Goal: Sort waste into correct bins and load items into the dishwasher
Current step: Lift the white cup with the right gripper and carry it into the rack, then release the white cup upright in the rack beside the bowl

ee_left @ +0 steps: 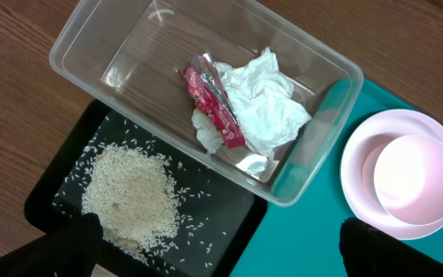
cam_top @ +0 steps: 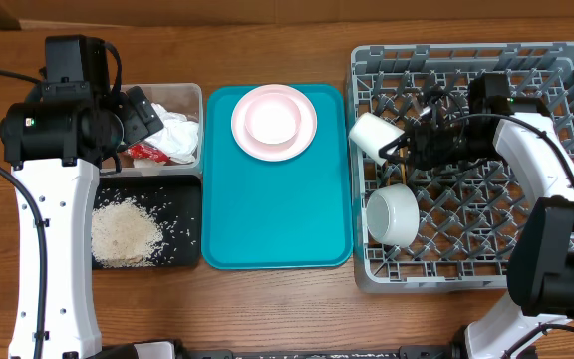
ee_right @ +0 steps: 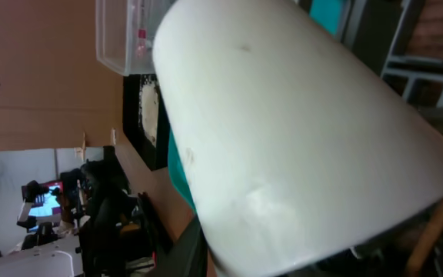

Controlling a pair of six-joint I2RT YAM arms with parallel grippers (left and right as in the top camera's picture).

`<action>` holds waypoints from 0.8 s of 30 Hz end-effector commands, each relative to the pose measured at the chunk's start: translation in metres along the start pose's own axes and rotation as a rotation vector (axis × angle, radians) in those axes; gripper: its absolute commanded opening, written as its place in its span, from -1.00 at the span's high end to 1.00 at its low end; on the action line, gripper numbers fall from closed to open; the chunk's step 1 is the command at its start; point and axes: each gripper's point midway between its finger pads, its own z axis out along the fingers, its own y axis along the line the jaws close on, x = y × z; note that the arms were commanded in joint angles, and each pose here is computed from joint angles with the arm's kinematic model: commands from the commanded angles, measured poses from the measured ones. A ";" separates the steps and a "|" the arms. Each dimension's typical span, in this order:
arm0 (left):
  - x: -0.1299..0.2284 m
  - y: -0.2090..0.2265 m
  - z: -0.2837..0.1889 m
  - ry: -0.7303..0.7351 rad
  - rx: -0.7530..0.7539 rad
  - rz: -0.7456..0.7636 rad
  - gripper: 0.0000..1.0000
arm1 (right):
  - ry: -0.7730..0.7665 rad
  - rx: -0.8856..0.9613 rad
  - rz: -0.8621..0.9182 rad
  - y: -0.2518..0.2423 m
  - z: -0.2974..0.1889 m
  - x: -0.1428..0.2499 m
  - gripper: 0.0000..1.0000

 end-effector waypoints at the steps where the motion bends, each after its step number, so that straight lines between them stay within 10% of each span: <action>1: -0.001 0.000 0.000 -0.001 0.000 -0.005 -1.00 | 0.052 0.135 0.038 -0.025 -0.001 0.014 0.75; 24: -0.001 0.000 0.000 -0.001 0.000 -0.005 -1.00 | -0.017 0.546 0.194 -0.026 -0.063 0.027 0.38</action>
